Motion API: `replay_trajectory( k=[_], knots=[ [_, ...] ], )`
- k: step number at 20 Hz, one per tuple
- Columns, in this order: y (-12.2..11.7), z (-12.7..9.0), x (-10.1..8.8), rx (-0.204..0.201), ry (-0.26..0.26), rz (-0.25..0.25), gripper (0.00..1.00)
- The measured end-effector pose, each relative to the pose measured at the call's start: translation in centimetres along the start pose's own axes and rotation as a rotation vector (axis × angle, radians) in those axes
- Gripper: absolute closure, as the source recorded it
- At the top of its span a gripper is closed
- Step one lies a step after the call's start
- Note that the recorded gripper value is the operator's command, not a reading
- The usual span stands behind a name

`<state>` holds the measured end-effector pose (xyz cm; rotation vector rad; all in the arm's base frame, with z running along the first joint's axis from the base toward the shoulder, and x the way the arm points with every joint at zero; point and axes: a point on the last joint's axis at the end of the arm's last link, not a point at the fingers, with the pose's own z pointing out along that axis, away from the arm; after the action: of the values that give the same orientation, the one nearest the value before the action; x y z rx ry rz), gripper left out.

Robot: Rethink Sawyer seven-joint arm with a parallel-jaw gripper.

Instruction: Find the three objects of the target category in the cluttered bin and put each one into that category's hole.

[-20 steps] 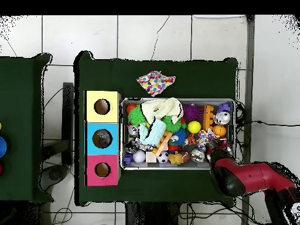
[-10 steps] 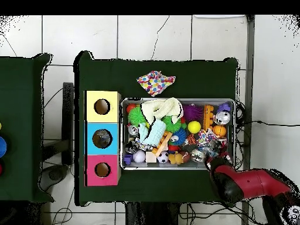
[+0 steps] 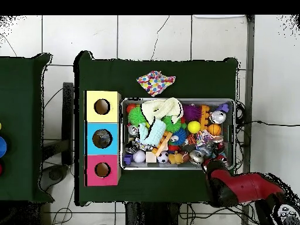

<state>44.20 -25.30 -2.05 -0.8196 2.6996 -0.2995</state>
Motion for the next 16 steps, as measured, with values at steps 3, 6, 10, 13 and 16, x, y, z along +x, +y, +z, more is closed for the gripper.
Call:
replay_trajectory(
  k=[3,6,10,13,16],
  knots=[
    [0.3,0.2,0.1,0.003,-0.014,-0.005,0.0],
    [0.5,0.7,0.4,0.003,-0.039,0.006,0.0],
    [1.2,1.4,0.6,-0.005,-0.068,0.017,0.0],
    [2.1,2.1,0.5,-0.004,-0.091,0.033,0.0],
    [2.3,2.1,0.3,0.012,-0.103,0.046,0.0]
  ],
)
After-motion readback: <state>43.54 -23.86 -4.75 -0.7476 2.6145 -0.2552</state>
